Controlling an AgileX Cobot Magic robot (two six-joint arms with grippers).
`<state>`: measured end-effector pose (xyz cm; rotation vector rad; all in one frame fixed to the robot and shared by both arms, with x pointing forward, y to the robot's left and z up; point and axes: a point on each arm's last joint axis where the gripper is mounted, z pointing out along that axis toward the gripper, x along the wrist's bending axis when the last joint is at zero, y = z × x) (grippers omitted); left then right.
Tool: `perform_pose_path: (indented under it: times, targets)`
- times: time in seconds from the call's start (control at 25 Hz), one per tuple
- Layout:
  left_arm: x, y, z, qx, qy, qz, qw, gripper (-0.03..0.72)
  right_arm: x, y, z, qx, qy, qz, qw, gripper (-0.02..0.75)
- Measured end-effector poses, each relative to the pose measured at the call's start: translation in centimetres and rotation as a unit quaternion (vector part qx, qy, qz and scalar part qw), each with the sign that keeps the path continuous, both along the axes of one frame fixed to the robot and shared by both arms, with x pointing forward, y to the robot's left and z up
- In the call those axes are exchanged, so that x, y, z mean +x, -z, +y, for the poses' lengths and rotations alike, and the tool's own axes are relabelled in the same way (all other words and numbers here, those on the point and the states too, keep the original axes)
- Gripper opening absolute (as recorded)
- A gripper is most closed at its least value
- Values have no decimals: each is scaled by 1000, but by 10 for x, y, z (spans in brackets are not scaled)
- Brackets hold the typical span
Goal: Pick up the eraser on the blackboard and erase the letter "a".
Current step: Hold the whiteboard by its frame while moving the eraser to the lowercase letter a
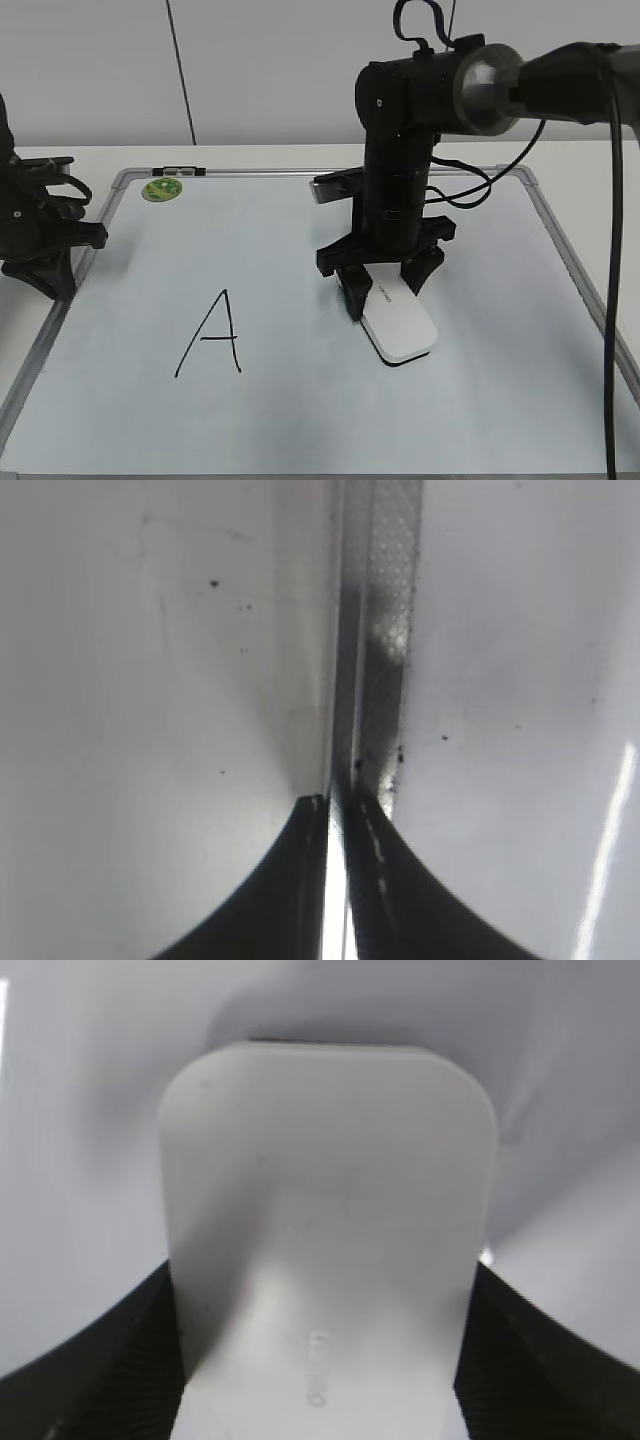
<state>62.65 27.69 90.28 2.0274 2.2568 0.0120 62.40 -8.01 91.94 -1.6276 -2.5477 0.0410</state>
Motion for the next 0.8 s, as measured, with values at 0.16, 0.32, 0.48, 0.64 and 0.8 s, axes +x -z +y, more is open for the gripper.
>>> perform_pose_path:
  times: [0.16,0.32,0.48,0.64,0.8]
  targets:
    - [0,0,0,0,0,0,1000,29,0,0,1,0,-2,0,1000,532]
    - [0,0,0,-1,0,0,1000,29,3,1,-4,-5,8,-2,1000,532]
    - [0,0,0,-1,-1,0,1000,29,10,0,-17,8,39,5,999,532]
    - [0,0,0,-2,-1,0,1000,29,16,0,-29,22,69,13,997,532]
    - [0,0,0,-2,-1,0,1000,29,23,0,-43,24,92,14,995,532]
